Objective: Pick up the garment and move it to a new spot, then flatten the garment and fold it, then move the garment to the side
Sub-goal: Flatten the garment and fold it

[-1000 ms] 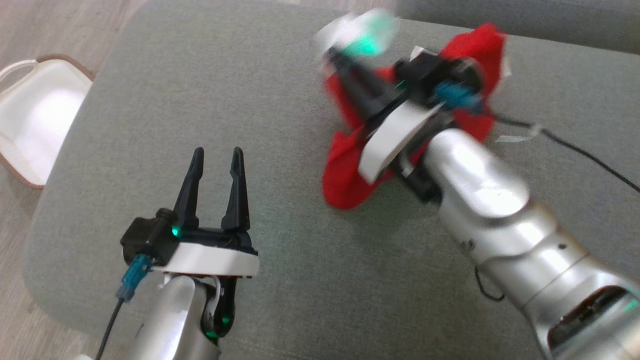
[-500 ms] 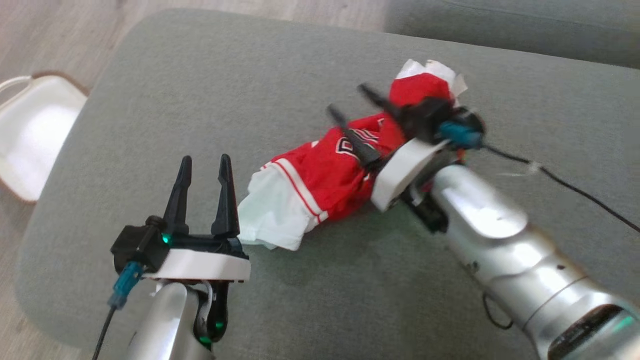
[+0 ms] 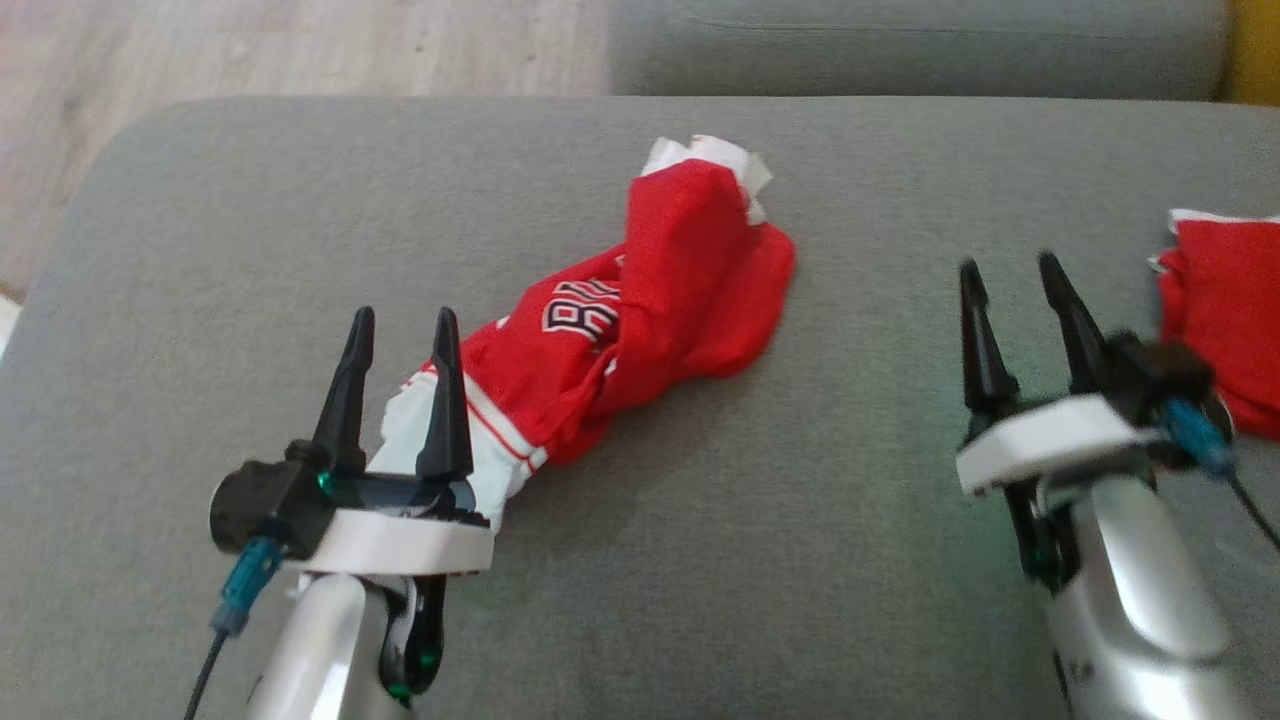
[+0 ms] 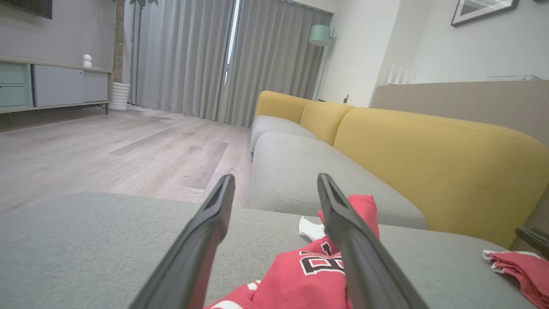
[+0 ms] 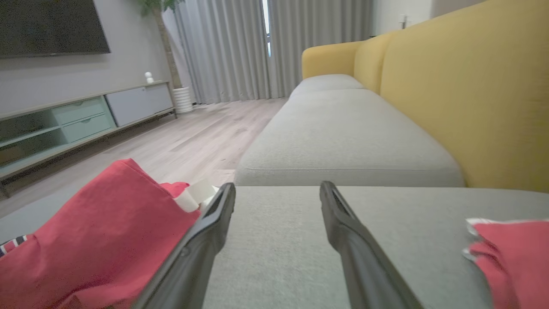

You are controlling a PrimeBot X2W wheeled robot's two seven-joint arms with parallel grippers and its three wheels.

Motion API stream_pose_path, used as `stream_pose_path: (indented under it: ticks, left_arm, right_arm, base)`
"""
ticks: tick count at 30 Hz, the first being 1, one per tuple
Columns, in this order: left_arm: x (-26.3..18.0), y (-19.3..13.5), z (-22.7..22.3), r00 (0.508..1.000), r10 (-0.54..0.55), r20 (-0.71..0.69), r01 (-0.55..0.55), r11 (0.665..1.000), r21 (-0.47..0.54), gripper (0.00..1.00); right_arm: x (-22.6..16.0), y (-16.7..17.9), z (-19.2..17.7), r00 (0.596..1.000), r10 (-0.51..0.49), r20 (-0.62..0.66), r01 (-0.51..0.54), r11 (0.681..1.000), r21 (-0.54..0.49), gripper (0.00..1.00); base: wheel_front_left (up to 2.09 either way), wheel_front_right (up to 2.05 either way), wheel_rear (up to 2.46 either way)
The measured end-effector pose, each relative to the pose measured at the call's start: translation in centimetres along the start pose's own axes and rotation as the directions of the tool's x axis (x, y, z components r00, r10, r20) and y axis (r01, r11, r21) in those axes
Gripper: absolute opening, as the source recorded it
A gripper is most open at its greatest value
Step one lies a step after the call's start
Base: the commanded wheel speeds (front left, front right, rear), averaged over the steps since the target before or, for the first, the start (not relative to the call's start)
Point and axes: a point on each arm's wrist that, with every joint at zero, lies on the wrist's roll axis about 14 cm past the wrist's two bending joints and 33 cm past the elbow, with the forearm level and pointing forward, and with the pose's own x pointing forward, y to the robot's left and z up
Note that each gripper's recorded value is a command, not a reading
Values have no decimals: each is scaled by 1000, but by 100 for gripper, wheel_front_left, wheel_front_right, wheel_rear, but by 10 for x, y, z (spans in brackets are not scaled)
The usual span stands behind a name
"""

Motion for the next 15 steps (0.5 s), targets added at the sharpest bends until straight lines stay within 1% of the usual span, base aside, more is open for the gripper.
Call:
stream_pose_path:
  ticks: [3,5,8,10,15]
  left_arm:
    - [1,-5,-6,1000,-15,-15,15,1000,14,100]
    - [1,-6,-11,999,-21,-27,22,1000,16,100]
    - [1,-14,-18,998,-49,-46,51,998,24,100]
    - [1,-15,-21,997,-52,-54,53,998,21,100]
    - [1,-13,-21,998,-47,-53,48,999,21,100]
  right_arm:
    - [-24,-16,2,998,-62,25,62,998,6,100]
    - [-37,-22,5,995,-85,43,84,996,15,100]
    - [-54,-26,0,993,-110,35,108,993,44,100]
    - [-60,-26,-5,993,-116,24,115,992,47,100]
    - [-59,-26,-2,992,-117,36,115,992,54,100]
  base:
    - [0,0,0]
    - [0,0,0]
    - [0,0,0]
    - [0,0,0]
    - [0,0,0]
